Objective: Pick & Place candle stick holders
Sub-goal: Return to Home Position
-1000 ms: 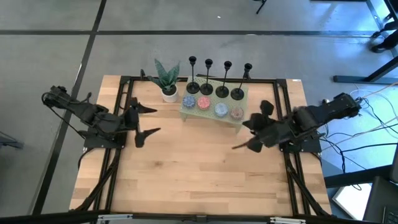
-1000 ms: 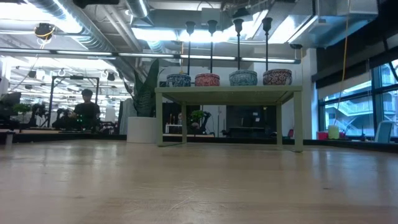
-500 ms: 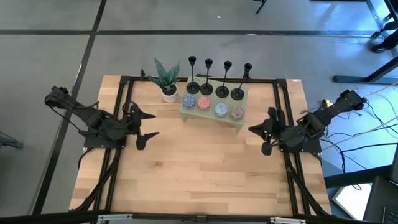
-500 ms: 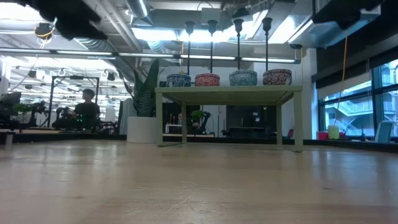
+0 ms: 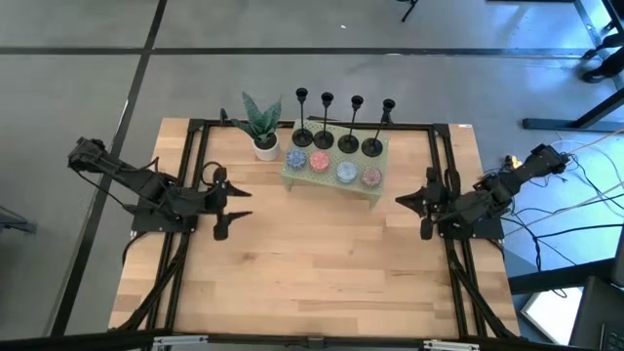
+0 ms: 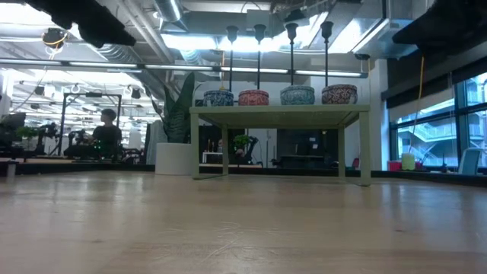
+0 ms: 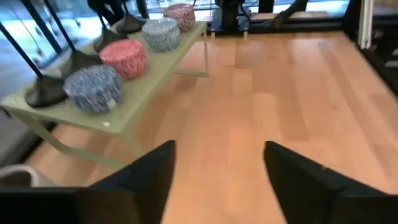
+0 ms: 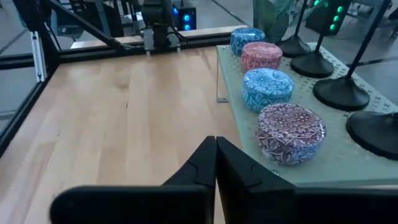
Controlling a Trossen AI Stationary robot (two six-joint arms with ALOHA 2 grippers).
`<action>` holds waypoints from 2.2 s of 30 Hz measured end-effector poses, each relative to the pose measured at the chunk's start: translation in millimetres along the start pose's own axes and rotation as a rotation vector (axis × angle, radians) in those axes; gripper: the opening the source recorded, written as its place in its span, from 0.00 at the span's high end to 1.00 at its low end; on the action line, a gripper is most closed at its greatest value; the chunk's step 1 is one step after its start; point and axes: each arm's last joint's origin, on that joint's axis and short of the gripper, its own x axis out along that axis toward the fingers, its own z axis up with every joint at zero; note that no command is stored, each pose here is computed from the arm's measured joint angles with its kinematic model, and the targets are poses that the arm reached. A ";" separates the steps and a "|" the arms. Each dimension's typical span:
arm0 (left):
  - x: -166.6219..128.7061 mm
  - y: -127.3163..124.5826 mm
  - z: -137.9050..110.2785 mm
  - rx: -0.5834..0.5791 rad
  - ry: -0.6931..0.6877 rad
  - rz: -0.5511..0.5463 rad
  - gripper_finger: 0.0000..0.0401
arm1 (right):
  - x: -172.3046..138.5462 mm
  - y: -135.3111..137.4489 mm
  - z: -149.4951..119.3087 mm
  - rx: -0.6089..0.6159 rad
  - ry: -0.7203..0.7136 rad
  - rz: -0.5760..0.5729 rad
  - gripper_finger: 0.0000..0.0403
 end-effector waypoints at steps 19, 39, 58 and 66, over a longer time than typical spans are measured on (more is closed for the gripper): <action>-38.0 28.2 -5.3 0.052 -0.361 -0.071 0.89 | 1.2 -2.2 -8.8 -0.165 -0.110 0.026 0.95; -14.8 38.0 -48.3 0.107 -0.587 0.011 0.91 | -14.7 -24.9 -44.9 -0.216 -0.444 0.185 0.95; 4.1 52.7 -72.7 0.077 -0.684 0.056 0.91 | -3.5 -17.8 -58.3 -0.316 -0.494 0.316 0.95; 8.6 60.4 -77.7 0.085 -0.622 0.060 0.91 | 5.9 -20.6 -66.3 -0.325 -0.491 0.262 0.95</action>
